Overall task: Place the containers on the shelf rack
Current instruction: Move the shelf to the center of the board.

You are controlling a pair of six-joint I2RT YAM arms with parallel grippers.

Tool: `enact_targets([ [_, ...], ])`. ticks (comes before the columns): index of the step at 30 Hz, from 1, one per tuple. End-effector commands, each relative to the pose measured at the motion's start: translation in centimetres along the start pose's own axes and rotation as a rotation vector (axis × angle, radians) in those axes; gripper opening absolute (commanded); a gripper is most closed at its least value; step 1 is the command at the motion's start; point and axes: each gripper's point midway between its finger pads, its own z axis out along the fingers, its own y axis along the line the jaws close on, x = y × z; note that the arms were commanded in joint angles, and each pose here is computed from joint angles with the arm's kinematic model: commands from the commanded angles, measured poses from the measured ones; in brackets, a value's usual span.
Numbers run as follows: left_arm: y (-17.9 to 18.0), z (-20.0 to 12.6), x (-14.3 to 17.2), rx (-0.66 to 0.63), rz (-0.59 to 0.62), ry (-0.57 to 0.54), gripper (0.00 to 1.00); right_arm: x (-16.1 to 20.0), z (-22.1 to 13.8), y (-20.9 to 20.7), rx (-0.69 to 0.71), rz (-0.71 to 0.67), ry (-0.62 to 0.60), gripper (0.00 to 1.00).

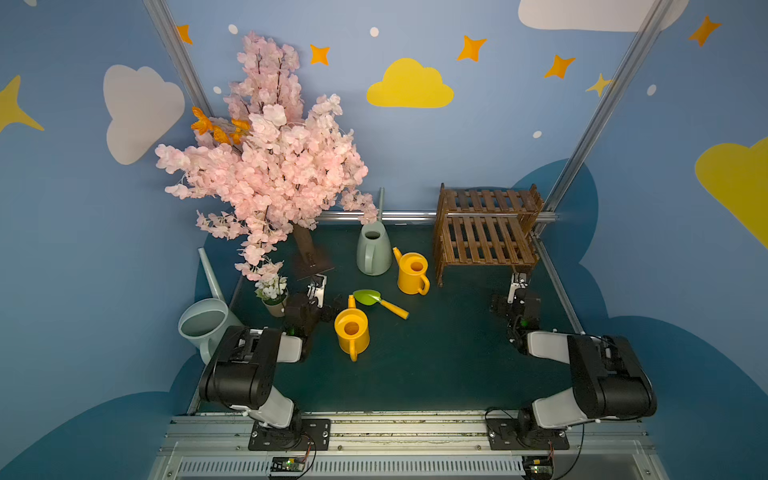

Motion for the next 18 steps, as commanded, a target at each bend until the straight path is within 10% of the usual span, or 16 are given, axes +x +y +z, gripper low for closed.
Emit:
enact_targets([
  [1, 0.05, 0.3, -0.73, 0.004, 0.009, -0.019, 1.0, -1.54, -0.22, 0.22, -0.011, 0.01, -0.037, 0.98],
  [18, 0.63, 0.04, -0.67, 0.026, -0.037, -0.029, 1.0, -1.58, -0.17, 0.21, -0.011, 0.011, -0.036, 0.98],
])
